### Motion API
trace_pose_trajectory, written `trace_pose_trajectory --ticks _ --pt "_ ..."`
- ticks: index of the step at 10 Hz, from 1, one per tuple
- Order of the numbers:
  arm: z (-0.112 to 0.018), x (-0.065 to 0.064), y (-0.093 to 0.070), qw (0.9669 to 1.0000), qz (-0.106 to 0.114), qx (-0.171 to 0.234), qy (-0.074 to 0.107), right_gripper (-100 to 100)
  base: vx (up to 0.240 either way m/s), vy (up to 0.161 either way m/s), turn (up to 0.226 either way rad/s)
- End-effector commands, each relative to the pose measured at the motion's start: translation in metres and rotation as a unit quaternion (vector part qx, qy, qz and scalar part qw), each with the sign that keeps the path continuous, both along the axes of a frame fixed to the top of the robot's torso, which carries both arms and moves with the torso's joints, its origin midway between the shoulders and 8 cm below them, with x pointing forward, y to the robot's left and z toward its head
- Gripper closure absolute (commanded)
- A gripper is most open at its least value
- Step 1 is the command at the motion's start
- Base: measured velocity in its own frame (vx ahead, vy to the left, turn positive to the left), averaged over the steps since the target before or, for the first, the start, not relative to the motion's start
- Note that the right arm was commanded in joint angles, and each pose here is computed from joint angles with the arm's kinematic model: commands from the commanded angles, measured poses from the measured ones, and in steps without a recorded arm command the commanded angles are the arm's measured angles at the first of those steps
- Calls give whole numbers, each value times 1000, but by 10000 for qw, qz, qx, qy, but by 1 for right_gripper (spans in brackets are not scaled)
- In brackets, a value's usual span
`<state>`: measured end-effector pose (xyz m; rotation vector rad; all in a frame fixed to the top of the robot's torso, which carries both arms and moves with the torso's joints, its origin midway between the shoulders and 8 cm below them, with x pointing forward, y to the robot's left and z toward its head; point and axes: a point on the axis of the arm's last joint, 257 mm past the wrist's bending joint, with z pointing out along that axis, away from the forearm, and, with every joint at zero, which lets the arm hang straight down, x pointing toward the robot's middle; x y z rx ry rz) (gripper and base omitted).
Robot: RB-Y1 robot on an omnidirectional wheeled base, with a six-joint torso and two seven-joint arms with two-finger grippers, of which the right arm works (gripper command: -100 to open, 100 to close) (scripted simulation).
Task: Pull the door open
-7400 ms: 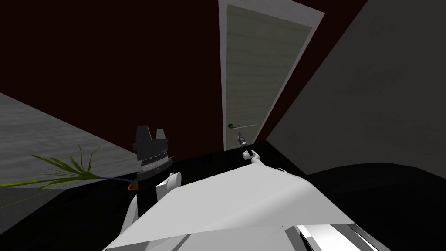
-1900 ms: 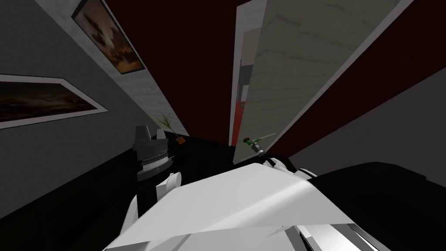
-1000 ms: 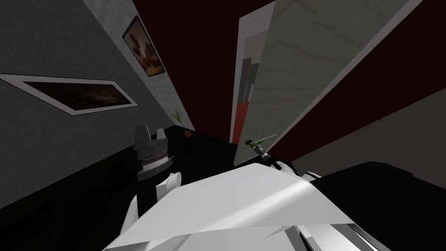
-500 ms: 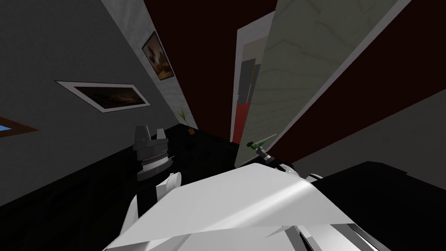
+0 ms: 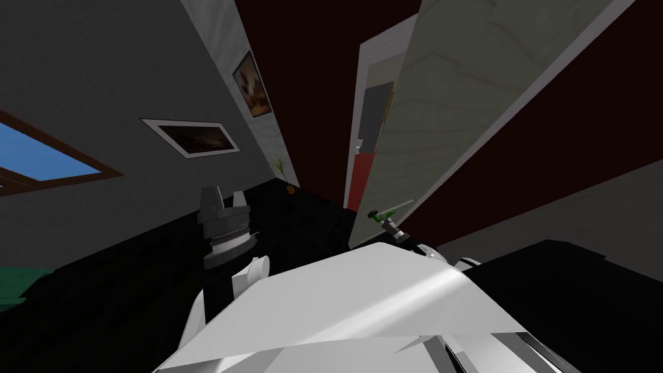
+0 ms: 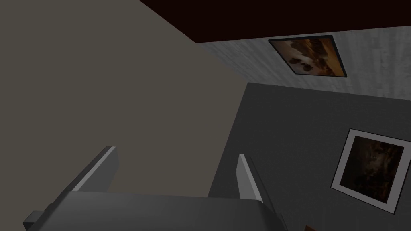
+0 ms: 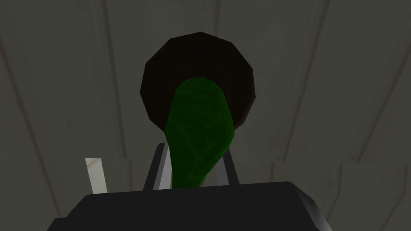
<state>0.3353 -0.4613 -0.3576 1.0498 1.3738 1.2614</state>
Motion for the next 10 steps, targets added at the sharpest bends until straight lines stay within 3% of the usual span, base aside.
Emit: trace_pose_trajectory --ticks 1,4,7,8,9,10 --pt "0 -4 -1 10000 10 -12 -2 100 -184 -102 194" --pt "2 -9 -4 10000 28 -20 -17 100 -202 -112 186" --pt "3 -12 -5 10000 42 -27 -27 100 -200 -45 120" --pt "2 -10 -4 10000 38 -16 -11 100 -65 -29 20" --pt "-2 0 9 9999 141 21 17 100 -117 -56 -69" --pt "-2 0 9 9999 141 21 17 100 -141 -47 -10"
